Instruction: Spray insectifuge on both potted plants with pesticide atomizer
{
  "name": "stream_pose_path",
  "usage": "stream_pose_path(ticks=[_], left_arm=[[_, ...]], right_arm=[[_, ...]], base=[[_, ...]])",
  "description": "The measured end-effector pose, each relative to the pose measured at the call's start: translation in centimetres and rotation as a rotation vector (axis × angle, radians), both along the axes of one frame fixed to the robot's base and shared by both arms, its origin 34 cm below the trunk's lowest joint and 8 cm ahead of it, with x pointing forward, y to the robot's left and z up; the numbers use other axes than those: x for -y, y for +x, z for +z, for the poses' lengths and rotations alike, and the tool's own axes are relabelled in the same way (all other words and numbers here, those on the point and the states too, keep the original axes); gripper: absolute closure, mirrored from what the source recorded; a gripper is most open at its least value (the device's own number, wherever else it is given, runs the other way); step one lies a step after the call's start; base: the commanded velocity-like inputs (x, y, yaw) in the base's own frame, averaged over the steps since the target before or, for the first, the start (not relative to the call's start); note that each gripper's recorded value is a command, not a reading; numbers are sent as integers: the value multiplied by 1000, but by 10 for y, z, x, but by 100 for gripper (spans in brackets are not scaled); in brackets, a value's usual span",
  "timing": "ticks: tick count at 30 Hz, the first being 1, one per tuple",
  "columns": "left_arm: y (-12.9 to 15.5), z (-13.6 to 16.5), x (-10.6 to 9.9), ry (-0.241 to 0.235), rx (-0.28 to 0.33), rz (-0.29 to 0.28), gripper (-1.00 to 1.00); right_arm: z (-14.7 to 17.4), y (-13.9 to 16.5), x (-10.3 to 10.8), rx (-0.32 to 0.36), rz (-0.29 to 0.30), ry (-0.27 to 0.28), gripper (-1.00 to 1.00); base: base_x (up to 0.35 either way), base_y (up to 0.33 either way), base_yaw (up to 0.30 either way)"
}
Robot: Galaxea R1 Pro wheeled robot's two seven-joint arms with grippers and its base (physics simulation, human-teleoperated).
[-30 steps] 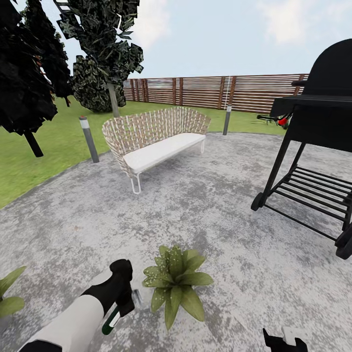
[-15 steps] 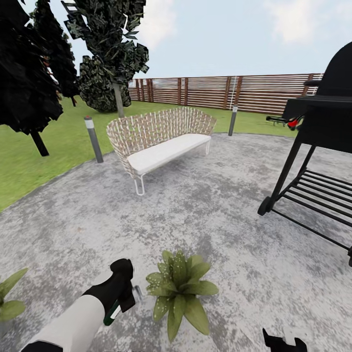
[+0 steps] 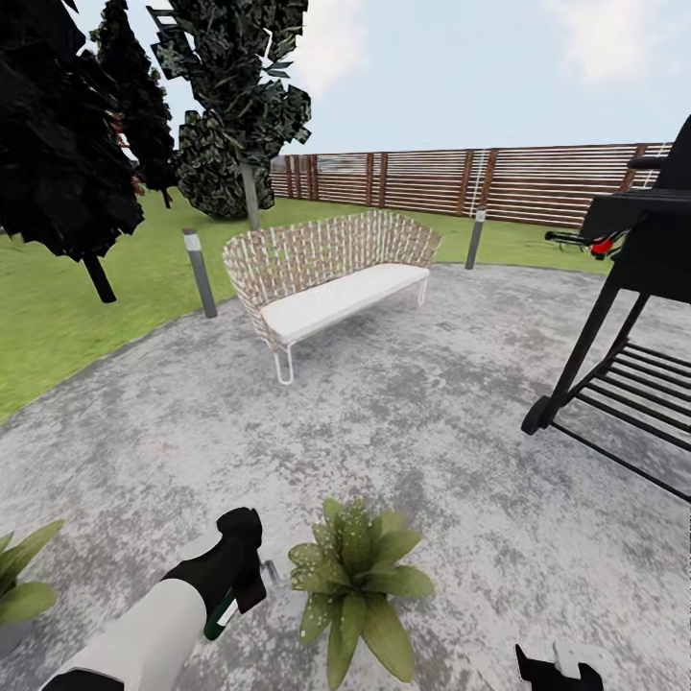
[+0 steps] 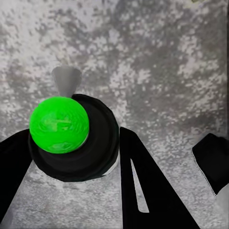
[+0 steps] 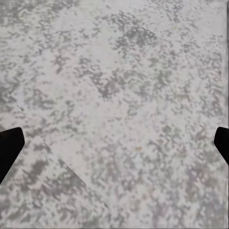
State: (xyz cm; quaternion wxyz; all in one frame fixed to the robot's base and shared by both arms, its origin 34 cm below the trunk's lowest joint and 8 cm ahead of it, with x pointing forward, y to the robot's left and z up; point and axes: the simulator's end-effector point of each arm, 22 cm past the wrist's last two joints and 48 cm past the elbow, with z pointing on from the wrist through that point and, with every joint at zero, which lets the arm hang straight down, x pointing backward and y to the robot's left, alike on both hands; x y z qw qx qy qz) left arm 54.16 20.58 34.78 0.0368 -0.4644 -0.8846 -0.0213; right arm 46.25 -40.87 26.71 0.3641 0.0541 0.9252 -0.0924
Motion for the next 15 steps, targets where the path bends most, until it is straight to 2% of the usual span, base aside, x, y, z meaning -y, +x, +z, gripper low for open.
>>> stream_pose_path(ticks=[6,11,15], left_arm=[[1,0,0,1,1,1,100],[0,0,-1,2,0,2,100],[-1,-1,-4,8,-2,2,100]], right_arm=[[0,0,0,0,0,0,-100],[0,0,0,-1,1,0,-100],[0,0,0,-1,1,0,-100]], base=[[-14,-262,60],[-196,-228,259],[-43,-45,278]])
